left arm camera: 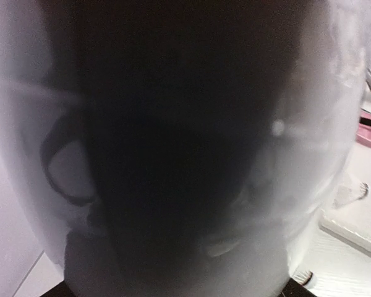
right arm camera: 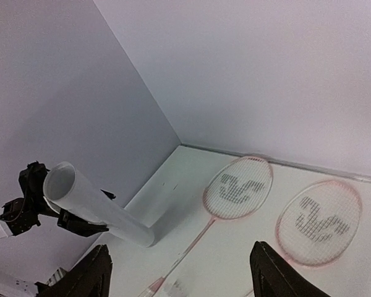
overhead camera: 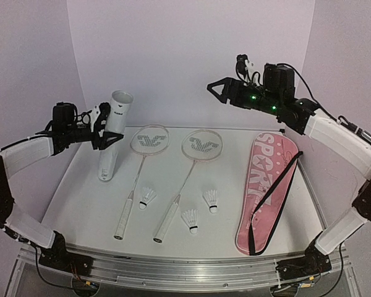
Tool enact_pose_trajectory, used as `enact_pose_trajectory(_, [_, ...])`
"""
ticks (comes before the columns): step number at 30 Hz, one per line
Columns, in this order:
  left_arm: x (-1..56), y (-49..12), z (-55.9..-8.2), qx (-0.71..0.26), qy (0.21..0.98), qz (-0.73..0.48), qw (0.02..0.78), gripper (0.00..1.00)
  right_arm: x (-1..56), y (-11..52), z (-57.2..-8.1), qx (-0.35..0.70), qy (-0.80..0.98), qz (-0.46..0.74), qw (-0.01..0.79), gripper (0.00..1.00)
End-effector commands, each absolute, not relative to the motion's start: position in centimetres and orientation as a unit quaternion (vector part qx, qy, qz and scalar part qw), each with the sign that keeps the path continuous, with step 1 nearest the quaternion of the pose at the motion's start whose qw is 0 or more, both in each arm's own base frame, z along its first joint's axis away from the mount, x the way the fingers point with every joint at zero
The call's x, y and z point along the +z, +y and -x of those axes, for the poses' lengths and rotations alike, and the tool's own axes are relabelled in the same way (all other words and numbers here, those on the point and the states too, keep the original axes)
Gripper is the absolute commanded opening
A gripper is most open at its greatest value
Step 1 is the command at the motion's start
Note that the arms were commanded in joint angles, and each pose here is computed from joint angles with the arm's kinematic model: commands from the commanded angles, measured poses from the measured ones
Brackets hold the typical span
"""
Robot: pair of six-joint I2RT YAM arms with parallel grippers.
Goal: Pack up the badminton gear
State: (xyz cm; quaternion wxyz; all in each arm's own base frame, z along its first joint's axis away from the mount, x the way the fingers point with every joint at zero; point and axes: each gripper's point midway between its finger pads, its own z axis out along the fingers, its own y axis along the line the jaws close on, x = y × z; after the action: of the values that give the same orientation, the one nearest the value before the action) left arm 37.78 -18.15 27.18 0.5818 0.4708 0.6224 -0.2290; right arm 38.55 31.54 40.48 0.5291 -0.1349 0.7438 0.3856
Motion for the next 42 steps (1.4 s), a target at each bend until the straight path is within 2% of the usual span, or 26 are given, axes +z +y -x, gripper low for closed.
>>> enact_pose_trajectory(1, [25.6,-20.2,-31.7,-0.211,0.588,-0.586,0.517,0.23,38.2,35.7,-34.8,0.382,0.794,0.15,0.449,0.73])
enact_pose_trajectory(6, [23.0,-21.2,-28.7,-0.214,0.589,-0.627,0.462,0.18,37.6,41.8,-28.9,0.412,0.778,0.255,0.399,0.67])
enact_pose_trajectory(11, [21.3,-21.7,-27.7,-0.219,0.6,-0.639,0.428,0.18,34.6,44.7,-26.7,0.402,0.792,0.286,0.36,0.67])
enact_pose_trajectory(19, [20.3,-22.4,-27.0,-0.22,0.592,-0.657,0.412,0.17,33.4,48.1,-27.6,0.402,0.79,0.297,0.354,0.49])
enact_pose_trajectory(28, [20.8,-22.6,-27.4,-0.219,0.588,-0.658,0.416,0.15,32.7,49.1,-28.1,0.392,0.784,0.319,0.36,0.27])
enact_pose_trajectory(42, [21.1,-23.1,-27.4,-0.23,0.575,-0.664,0.419,0.15,31.2,49.9,-28.3,0.387,0.783,0.338,0.351,0.22])
